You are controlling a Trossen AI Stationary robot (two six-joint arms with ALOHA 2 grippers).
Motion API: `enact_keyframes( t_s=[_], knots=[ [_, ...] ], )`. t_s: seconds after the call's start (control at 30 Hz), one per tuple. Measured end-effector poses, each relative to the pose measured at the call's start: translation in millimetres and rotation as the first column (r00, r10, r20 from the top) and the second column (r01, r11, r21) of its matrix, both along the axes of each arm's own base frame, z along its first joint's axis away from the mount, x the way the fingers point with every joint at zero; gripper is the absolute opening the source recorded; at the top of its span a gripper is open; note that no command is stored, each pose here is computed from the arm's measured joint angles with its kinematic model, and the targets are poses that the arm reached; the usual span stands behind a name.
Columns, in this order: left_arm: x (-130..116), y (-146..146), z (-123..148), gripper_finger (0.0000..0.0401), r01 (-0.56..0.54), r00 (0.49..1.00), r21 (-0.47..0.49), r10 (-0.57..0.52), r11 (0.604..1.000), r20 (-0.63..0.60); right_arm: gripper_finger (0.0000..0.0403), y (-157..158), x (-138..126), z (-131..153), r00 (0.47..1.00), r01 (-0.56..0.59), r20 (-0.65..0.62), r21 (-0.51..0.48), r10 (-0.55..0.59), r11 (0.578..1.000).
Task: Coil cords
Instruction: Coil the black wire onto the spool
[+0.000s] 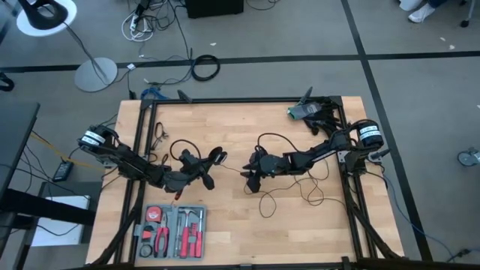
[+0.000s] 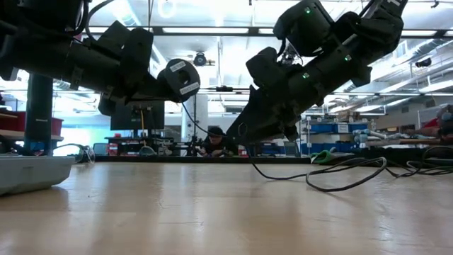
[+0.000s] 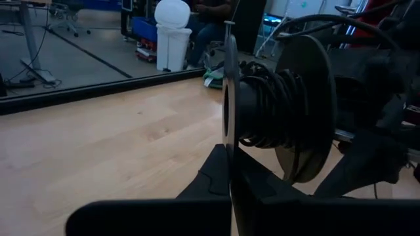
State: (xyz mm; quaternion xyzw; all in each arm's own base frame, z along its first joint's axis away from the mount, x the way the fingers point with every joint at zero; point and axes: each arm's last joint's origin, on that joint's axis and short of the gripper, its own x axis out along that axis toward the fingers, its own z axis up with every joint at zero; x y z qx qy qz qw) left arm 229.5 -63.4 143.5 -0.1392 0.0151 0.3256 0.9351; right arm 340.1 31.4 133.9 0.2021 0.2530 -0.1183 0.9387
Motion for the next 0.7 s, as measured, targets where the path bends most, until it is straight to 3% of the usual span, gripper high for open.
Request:
enact_keyframes(
  t_s=[0.37,0.57,0.7],
  knots=[
    [1.1,-0.4,5.9,0.0,0.006,0.999,0.019,-0.006,1.0,0.033,0.0093,1.8,-0.3,-0.6,0.999,-0.042,-0.008,0.03,0.042,0.999],
    [1.1,-0.5,5.8,0.0,0.008,0.999,0.019,-0.008,1.0,0.031,0.0011,1.0,-2.7,-4.4,0.998,-0.027,-0.054,0.014,0.028,1.0],
    [1.6,-1.4,4.4,0.0,0.048,0.999,0.017,-0.048,0.999,0.016,0.0005,-2.0,-3.9,-4.9,0.998,0.013,-0.069,0.0,-0.013,1.0]
  ],
)
